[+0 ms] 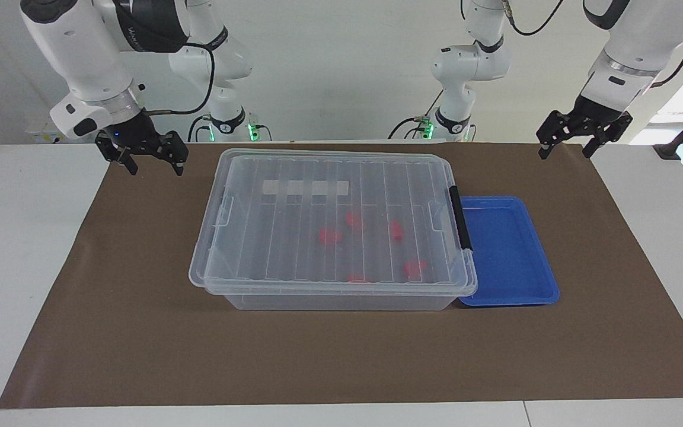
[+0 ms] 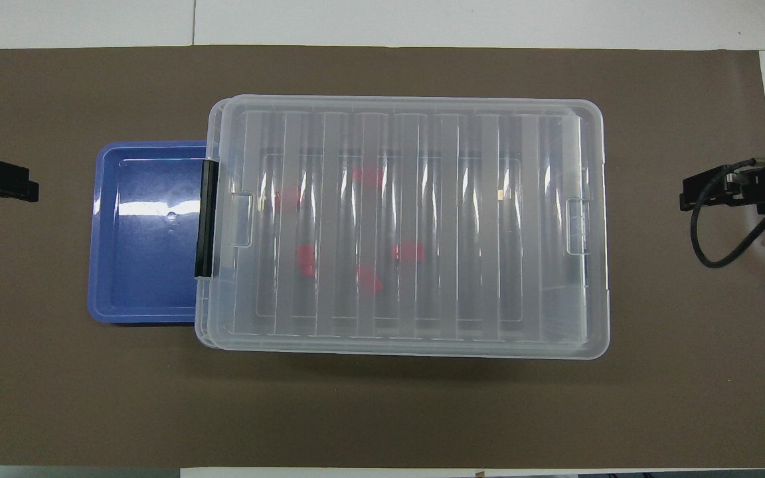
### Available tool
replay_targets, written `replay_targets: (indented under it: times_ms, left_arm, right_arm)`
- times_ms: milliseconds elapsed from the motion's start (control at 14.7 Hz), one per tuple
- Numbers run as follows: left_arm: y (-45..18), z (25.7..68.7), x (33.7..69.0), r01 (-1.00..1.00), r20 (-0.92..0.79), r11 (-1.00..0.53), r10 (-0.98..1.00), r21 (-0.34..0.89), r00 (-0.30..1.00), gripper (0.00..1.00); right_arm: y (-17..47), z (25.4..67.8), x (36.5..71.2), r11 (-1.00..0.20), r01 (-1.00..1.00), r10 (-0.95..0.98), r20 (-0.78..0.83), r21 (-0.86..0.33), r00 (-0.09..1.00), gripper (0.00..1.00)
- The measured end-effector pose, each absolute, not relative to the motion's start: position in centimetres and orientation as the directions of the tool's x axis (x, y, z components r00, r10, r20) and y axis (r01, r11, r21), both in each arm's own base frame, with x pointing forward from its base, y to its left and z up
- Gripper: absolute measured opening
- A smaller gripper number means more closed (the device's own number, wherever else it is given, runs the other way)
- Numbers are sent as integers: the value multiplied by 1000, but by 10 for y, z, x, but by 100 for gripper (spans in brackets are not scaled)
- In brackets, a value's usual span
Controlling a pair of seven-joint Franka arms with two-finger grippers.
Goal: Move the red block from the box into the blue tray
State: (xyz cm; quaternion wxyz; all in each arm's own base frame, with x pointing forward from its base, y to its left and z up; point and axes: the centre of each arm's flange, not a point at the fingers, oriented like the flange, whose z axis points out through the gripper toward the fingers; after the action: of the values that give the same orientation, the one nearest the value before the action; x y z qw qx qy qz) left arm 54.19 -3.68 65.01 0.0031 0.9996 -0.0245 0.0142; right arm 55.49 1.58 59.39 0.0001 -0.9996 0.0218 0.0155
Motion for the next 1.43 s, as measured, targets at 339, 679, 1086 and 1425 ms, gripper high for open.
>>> replay_targets:
  times_ms: [339,679,1086,1425]
  left_arm:
    - [-38,648,538,-51,15,-999,-51,5,999,100]
    - [-38,646,534,-52,8,-999,-52,4,999,100]
    - [-38,644,531,-53,2,-999,-53,4,999,100]
    - [-38,640,528,-53,-7,-999,-53,3,999,100]
  right_arm:
    - [53,554,569,-999,-41,-41,-17,-8,999,100]
    - [65,492,572,-999,-35,-34,-42,-7,999,100]
    - [71,467,564,-1000,-23,-22,-76,-2,997,100]
    - [69,463,559,-1000,-17,-17,-86,3,996,100]
